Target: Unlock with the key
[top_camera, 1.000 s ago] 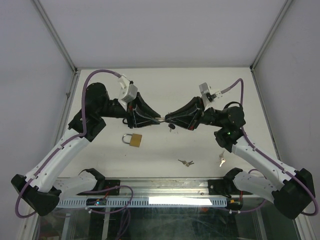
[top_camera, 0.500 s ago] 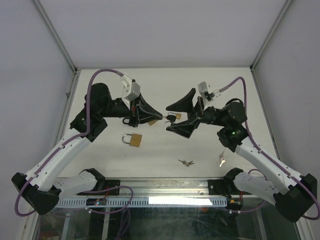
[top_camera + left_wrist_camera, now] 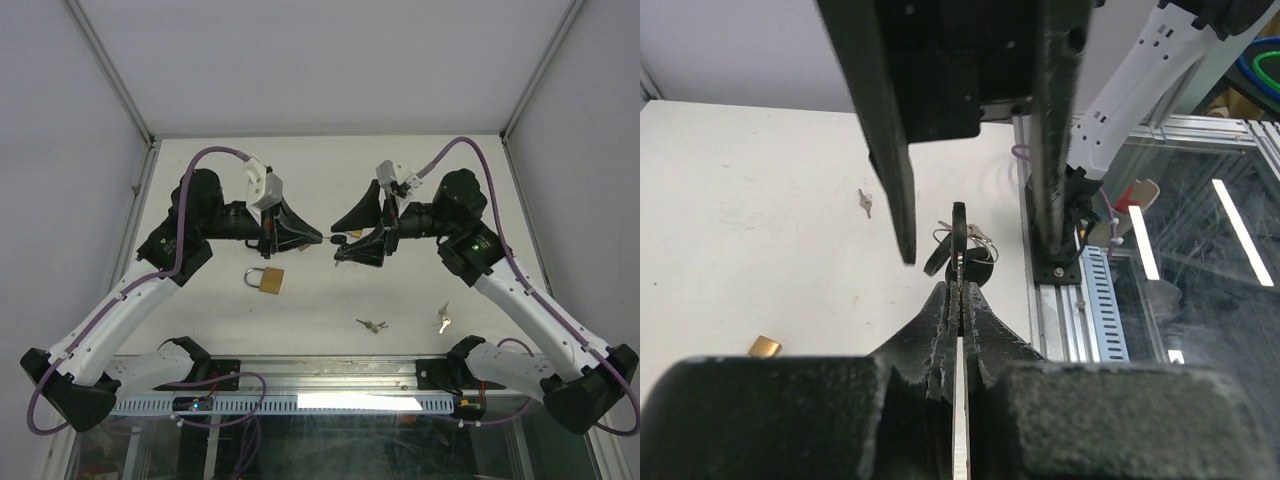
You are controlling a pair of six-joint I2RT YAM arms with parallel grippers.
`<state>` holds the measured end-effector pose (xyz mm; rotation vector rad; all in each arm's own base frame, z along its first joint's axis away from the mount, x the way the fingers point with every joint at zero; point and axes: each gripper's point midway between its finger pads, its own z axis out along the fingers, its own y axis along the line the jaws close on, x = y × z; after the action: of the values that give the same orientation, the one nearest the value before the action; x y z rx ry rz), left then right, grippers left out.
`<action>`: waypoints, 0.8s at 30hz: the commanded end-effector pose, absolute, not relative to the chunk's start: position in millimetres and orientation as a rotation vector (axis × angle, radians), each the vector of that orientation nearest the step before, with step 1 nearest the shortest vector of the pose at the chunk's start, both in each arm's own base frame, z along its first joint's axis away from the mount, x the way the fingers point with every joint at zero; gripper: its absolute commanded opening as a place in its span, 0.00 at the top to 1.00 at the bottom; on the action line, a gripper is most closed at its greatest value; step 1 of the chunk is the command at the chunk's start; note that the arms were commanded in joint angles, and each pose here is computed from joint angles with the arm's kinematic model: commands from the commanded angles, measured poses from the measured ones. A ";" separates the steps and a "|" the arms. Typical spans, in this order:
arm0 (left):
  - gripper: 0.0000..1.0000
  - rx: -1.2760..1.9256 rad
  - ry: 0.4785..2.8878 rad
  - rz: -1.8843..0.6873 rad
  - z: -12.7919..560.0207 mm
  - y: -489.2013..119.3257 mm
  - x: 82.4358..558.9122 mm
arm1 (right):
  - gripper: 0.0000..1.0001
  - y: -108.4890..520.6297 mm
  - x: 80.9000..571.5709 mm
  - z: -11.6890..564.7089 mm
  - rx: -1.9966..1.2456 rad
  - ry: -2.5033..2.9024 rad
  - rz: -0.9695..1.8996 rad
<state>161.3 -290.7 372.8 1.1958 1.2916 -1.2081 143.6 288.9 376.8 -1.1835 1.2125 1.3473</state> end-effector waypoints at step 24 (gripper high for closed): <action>1.00 1.178 1.157 -1.193 401.3 -287.4 148.3 | 1.00 294.9 136.9 384.6 -1.193 1.196 1.479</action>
<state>152.5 -286.4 384.1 1.1828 1.2413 -1.2015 145.9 300.2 369.9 -1.1819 1.2609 1.4796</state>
